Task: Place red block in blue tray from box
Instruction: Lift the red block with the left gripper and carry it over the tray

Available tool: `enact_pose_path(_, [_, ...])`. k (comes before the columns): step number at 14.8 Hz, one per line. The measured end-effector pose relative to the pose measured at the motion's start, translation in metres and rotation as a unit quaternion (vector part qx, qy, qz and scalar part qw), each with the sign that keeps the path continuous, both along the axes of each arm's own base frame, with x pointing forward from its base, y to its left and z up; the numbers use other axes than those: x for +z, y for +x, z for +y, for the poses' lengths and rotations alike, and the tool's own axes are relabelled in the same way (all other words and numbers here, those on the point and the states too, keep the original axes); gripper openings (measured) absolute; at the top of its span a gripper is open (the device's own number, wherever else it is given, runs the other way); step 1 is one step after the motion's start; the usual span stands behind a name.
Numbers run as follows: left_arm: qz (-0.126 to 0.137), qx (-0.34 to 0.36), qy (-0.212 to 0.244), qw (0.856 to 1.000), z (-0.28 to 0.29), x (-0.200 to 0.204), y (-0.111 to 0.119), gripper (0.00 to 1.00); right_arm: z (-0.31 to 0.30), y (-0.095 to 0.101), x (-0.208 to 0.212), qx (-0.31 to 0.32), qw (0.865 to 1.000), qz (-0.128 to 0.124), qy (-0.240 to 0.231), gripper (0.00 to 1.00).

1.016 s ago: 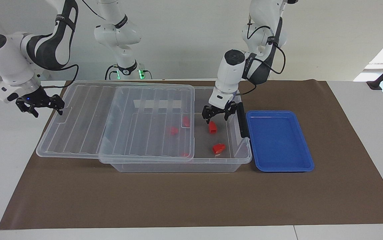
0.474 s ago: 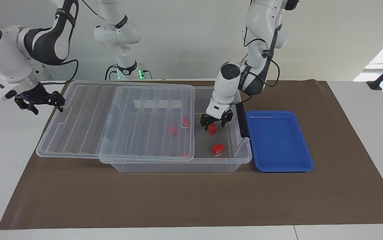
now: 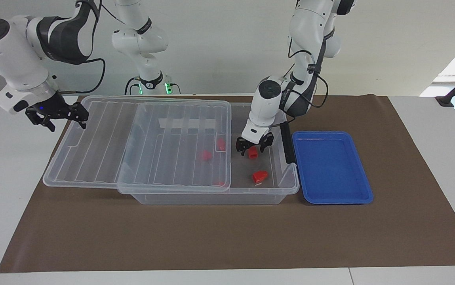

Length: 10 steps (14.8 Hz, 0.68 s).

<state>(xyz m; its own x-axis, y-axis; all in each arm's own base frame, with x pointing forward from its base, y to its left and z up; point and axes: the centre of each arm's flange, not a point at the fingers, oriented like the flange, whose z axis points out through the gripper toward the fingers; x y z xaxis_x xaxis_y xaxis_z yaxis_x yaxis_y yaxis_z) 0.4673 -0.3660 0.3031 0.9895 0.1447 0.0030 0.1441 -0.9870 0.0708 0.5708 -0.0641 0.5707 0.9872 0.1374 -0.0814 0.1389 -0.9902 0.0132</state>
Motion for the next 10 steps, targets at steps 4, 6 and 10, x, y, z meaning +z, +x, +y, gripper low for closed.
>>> enact_pose_path(4, [-0.003,0.006,0.003,1.000,0.006,0.025,0.005,0.35,0.012,0.001,0.002,-0.013,1.000,0.007,-0.001,1.00])
enact_pose_path(6, [-0.007,0.006,0.004,1.000,0.008,0.050,0.004,0.35,0.016,-0.001,0.002,-0.011,1.000,0.012,-0.001,1.00])
enact_pose_path(10, [-0.013,0.006,0.007,1.000,0.014,0.115,-0.003,0.35,0.024,-0.004,0.005,-0.037,0.999,0.015,-0.003,1.00])
